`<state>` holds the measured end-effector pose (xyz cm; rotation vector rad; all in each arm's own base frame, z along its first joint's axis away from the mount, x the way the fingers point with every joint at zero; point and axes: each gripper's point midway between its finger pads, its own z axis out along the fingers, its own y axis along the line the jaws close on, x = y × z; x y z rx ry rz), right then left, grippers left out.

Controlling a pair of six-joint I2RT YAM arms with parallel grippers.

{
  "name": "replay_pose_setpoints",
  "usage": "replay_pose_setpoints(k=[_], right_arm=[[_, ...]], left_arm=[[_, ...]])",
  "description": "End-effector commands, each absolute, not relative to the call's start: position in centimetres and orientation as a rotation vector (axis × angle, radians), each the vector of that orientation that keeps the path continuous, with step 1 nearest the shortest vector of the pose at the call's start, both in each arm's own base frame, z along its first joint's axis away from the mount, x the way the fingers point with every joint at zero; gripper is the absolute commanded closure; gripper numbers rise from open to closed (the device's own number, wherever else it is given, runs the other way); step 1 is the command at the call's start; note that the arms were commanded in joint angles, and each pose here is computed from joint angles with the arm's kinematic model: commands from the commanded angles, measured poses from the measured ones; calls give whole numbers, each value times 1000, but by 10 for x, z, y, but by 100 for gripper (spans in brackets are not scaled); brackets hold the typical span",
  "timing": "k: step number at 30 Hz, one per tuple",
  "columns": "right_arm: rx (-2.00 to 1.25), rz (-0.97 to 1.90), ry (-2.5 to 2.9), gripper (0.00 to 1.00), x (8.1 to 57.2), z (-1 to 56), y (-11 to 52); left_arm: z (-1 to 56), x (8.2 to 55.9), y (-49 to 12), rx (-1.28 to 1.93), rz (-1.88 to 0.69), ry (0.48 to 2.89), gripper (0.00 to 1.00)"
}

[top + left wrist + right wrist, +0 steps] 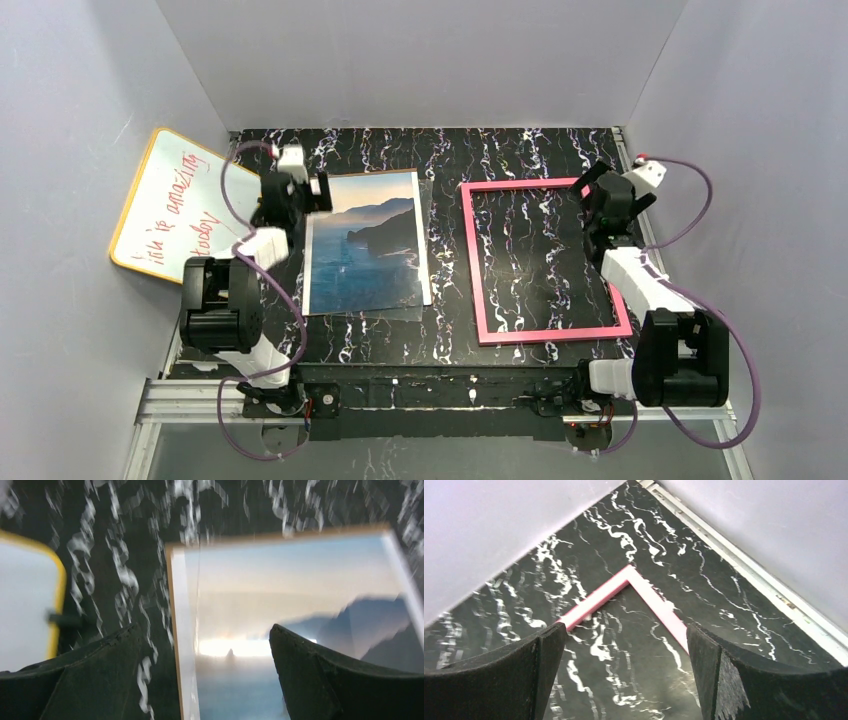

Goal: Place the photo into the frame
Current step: Turn over the photo frame at the center of the board.

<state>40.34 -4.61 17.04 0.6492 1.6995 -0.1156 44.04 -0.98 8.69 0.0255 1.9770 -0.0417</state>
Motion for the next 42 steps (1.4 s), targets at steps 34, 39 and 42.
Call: replay_pose_setpoints(k=[34,39,42], right_arm=[[36,141,2536,10,322,58,226],[24,-24,2579,21,305,34,222],[30,-87,2587,27,295,26,219]], left_arm=[[149,331,-9,195,-380,2601,2],[151,326,-8,235,-370,2624,2],[156,325,-4,278,-350,2648,2]])
